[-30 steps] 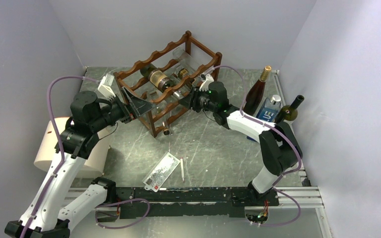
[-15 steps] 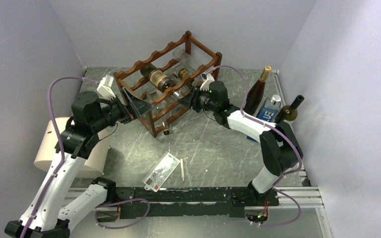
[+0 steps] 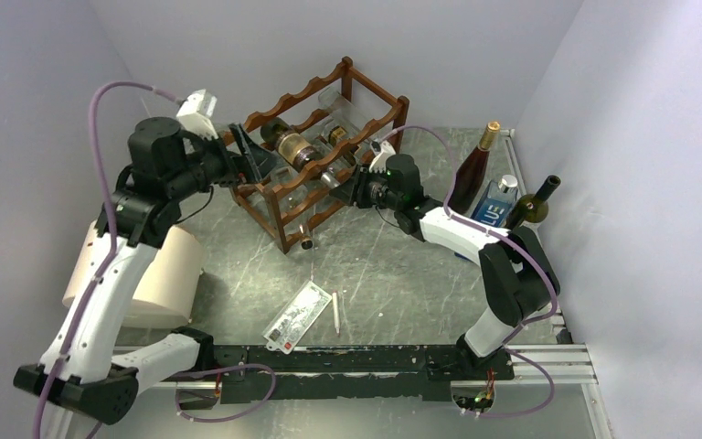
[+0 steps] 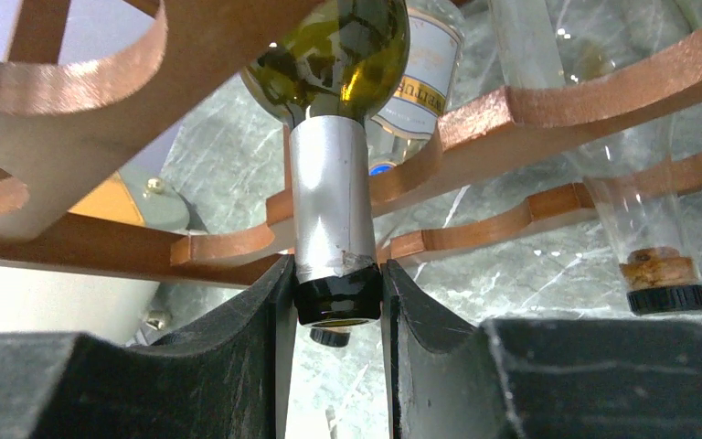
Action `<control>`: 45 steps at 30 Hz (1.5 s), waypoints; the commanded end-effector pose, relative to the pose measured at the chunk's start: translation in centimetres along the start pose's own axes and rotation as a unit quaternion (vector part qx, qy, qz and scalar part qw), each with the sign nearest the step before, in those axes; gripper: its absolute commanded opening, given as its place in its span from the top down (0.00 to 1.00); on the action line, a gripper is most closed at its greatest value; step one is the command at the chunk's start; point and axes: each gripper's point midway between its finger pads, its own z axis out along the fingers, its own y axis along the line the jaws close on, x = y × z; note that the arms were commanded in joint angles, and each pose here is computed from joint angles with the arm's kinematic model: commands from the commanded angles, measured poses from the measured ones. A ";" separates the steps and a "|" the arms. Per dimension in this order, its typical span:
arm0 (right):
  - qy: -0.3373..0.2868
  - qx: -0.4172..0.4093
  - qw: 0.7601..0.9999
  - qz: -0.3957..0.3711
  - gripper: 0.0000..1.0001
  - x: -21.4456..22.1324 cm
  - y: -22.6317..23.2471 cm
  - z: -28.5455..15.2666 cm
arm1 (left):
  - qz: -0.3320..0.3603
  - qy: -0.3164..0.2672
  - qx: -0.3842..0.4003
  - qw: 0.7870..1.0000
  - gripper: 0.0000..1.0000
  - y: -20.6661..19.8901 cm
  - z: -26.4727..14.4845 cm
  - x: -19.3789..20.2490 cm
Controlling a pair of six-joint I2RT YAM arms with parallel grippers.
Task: Take the wine bottle off the wine rack
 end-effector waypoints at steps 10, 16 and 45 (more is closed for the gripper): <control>-0.008 -0.025 0.999 -0.021 1.00 -0.7 1.4 -0.7 | 0.115 0.125 -0.001 0.985 0.04 1.5 9.5 4.3; -0.004 -0.014 1.000 -0.027 1.00 -0.2 0.8 -0.7 | 0.130 0.146 -0.018 0.981 0.12 1.8 11.9 5.6; 0.041 -0.041 0.998 -0.024 0.37 0.4 0.7 2.4 | 0.109 0.169 -0.020 0.979 0.20 2.8 12.6 8.4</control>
